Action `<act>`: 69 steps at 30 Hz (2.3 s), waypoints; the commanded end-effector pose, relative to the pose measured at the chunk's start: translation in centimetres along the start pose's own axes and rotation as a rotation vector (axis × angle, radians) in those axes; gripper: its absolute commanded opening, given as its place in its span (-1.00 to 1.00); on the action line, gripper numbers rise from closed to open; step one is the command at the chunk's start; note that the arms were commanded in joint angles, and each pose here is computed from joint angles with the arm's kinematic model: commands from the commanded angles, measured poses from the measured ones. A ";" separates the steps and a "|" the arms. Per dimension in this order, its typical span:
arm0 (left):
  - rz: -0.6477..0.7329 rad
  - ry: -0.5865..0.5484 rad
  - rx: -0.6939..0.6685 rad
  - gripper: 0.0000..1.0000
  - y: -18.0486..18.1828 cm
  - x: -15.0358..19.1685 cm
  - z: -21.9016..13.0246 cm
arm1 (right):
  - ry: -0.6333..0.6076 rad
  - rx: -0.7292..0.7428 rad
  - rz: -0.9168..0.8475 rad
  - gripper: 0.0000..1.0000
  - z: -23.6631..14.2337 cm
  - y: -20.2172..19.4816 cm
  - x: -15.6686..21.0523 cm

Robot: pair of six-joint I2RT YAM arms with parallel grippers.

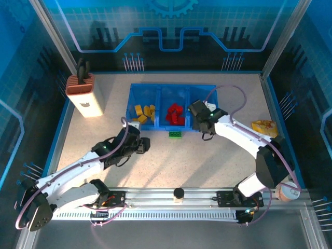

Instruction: Sort the legos into containers by color

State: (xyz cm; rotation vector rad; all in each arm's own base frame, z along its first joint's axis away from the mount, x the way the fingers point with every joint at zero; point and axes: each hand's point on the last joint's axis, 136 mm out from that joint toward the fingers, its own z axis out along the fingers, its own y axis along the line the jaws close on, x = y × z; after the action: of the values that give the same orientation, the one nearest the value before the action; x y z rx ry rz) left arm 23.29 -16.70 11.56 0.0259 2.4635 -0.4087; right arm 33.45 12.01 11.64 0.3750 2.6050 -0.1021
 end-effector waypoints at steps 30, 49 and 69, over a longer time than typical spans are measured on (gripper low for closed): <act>0.103 0.133 0.049 0.59 -9.2 0.9 8.7 | -0.093 -0.133 0.001 0.85 -3.9 -1.1 0.3; 0.163 0.188 -0.216 0.60 -9.8 -1.2 15.4 | -0.128 -0.119 0.086 0.86 -4.9 -6.4 4.2; 0.201 0.160 -0.294 0.59 -9.7 -1.7 14.3 | -0.115 -0.134 0.121 0.87 -4.0 -7.4 5.6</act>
State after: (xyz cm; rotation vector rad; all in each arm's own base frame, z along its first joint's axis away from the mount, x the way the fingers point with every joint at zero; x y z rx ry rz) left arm 32.29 -30.73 3.90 0.1936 2.6409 0.0105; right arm 24.68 7.13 12.48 0.4214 2.4655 0.0757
